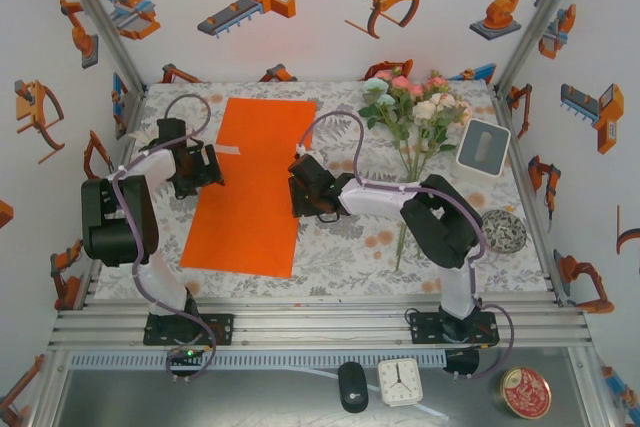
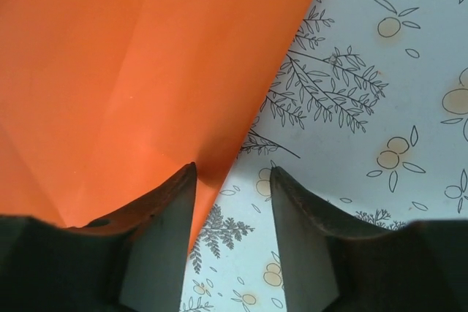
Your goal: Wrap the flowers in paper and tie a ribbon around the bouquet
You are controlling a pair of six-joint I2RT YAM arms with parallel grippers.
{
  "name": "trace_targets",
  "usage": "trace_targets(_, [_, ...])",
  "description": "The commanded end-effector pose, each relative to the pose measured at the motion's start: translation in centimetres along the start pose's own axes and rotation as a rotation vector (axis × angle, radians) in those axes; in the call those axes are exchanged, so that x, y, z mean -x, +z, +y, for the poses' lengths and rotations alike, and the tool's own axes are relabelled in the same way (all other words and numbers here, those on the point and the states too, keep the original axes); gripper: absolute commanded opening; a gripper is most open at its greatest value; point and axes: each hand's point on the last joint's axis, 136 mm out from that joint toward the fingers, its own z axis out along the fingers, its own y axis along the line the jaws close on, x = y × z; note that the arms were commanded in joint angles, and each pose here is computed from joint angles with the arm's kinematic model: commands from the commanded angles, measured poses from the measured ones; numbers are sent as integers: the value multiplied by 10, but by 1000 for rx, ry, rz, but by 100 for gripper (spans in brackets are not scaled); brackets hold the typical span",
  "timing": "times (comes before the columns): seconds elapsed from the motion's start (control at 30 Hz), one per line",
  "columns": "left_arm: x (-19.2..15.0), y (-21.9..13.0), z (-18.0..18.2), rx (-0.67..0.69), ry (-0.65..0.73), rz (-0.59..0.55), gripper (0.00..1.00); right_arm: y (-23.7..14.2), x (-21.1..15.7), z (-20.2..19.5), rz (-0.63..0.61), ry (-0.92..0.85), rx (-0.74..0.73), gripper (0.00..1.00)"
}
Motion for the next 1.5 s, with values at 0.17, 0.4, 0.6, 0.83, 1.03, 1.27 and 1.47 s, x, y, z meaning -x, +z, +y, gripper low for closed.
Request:
trace_targets(0.17, [-17, 9, 3, 16, 12, 115, 60, 4, 7, -2, -17, 6, -26, 33])
trace_targets(0.4, [-12, -2, -6, 1, 11, 76, 57, 6, 5, -6, -8, 9, -49, 32])
trace_targets(0.6, [-9, -12, -14, -12, 12, 42, 50, 7, 3, -7, 1, 7, -56, 32])
trace_targets(0.83, [-6, -20, -17, 12, 20, 29, 51, 6, 4, -7, 7, 4, -61, 31])
trace_targets(1.03, [-4, -28, -20, 13, 19, 11, 51, 5, 3, -8, 12, 2, -68, 31])
trace_targets(1.27, [-4, -36, -13, 86, 18, 5, 51, 4, 2, -10, 17, -1, -75, 32])
trace_targets(1.47, [-1, -44, -16, 71, -1, -25, 49, 1, 2, -17, 14, -7, -108, 33])
